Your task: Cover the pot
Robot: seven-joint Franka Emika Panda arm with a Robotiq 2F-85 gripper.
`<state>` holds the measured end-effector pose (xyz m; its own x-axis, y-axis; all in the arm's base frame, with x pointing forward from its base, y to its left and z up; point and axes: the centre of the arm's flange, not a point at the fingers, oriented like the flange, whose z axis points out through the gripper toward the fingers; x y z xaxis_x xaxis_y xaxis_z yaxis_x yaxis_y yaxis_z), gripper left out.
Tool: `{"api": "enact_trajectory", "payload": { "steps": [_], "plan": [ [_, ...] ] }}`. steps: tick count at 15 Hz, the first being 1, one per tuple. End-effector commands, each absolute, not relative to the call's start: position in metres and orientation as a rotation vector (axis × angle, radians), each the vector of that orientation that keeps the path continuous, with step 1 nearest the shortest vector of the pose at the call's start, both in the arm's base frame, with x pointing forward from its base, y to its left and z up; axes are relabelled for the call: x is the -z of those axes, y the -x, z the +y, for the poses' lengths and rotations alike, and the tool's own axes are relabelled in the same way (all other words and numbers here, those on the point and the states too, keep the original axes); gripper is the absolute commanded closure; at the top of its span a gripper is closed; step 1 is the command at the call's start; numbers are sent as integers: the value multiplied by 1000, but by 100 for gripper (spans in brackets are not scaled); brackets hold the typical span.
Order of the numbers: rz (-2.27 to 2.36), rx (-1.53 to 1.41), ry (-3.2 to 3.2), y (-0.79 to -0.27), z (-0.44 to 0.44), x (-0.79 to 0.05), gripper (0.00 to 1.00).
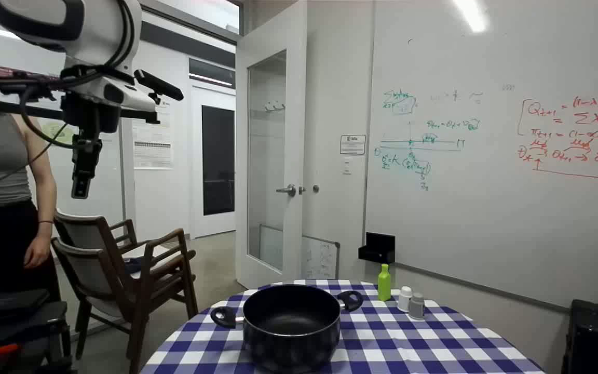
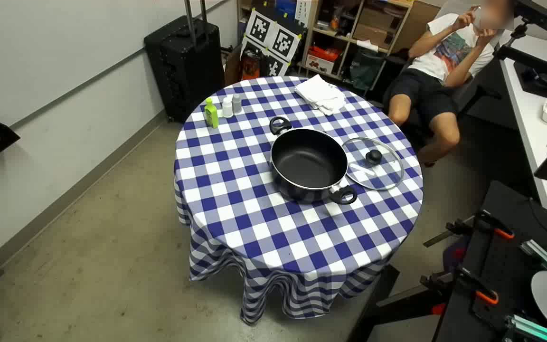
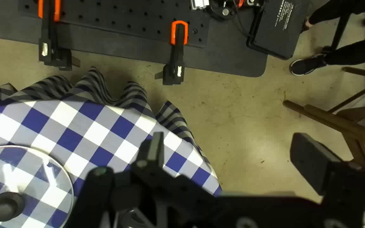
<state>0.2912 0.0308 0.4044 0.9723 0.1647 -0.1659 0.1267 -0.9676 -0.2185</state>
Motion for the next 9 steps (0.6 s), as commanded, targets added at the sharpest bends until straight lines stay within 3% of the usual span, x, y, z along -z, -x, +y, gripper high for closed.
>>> {"api": "enact_trajectory", "payload": {
  "steps": [1,9],
  "plan": [
    [-218,-271,2913,-291,31,-404,0],
    [-137,-274,2937,-306,19,-397,0]
  ]
}}
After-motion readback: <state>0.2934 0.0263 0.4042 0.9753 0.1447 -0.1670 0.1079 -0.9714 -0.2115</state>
